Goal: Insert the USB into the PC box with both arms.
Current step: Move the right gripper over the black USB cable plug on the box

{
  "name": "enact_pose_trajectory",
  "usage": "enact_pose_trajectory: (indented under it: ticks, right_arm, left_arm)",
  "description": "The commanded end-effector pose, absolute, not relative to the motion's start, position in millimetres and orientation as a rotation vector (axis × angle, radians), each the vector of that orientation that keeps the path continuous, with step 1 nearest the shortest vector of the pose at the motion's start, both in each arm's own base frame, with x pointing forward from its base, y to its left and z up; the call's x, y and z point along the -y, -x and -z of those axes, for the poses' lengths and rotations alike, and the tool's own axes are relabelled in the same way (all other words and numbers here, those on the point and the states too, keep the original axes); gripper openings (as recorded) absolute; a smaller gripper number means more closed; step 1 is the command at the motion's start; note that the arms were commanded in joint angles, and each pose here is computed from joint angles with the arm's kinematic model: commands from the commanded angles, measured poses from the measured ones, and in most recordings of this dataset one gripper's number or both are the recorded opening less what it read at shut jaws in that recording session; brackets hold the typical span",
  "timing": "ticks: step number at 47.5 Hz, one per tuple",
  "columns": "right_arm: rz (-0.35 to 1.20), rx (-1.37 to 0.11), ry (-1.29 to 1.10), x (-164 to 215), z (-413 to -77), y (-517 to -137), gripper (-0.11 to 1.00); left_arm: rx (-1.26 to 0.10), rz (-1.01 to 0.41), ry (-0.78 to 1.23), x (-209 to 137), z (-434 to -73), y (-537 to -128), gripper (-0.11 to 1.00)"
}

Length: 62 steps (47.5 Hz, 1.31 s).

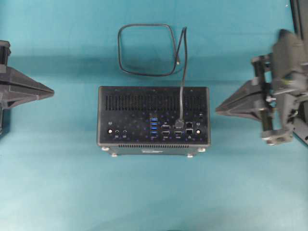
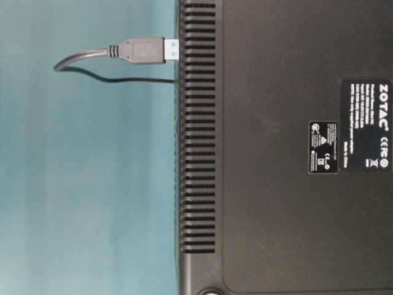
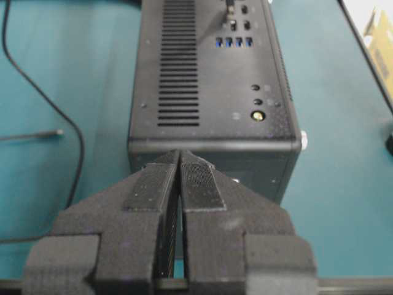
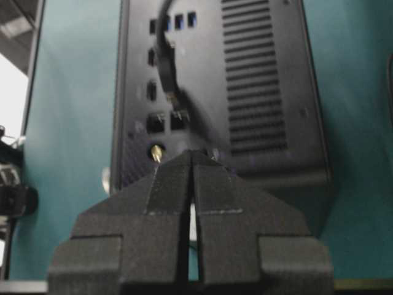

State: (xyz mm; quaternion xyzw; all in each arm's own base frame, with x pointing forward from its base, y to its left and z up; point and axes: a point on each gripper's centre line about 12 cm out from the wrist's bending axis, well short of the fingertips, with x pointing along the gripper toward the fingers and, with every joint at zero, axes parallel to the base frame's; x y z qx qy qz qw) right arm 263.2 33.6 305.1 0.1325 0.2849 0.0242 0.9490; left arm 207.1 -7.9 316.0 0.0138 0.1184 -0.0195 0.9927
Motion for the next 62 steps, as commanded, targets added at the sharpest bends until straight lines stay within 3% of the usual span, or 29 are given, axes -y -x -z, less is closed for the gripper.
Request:
enact_pose_trajectory:
  ticks: [1,9,12,21,24,31,41,62]
  right_arm:
    - [-0.059,-0.538,-0.292,-37,-329,-273,0.03]
    - [-0.071,-0.493,-0.299,-38,-352,-278,0.16]
    - [-0.066,-0.512,-0.304,-38,-353,-278,0.28]
    - [-0.062,-0.567,-0.343,-45,-346,-288,0.82]
    - [-0.059,-0.579,-0.339,-46,-342,-295,0.91]
    - [-0.047,-0.634,-0.339,-49,-336,-314,0.81]
    - [-0.039,-0.747,-0.316,-56,-322,-330,0.82]
    - [-0.013,-0.781,-0.293,-52,-311,-346,0.80]
  left_arm:
    - [-0.216,0.040,-0.029,8,-330,-211,0.00]
    - [-0.228,0.040,-0.029,8,-332,-213,0.00]
    - [-0.226,0.040,-0.029,8,-332,-213,0.00]
    - [-0.225,0.040,-0.028,8,-333,-214,0.00]
    - [-0.225,0.040,-0.028,8,-334,-215,0.00]
    - [-0.233,0.042,-0.028,9,-338,-218,0.00]
    - [-0.263,0.051,-0.027,11,-333,-222,0.00]
    - [-0.274,0.059,-0.027,13,-330,-223,0.00]
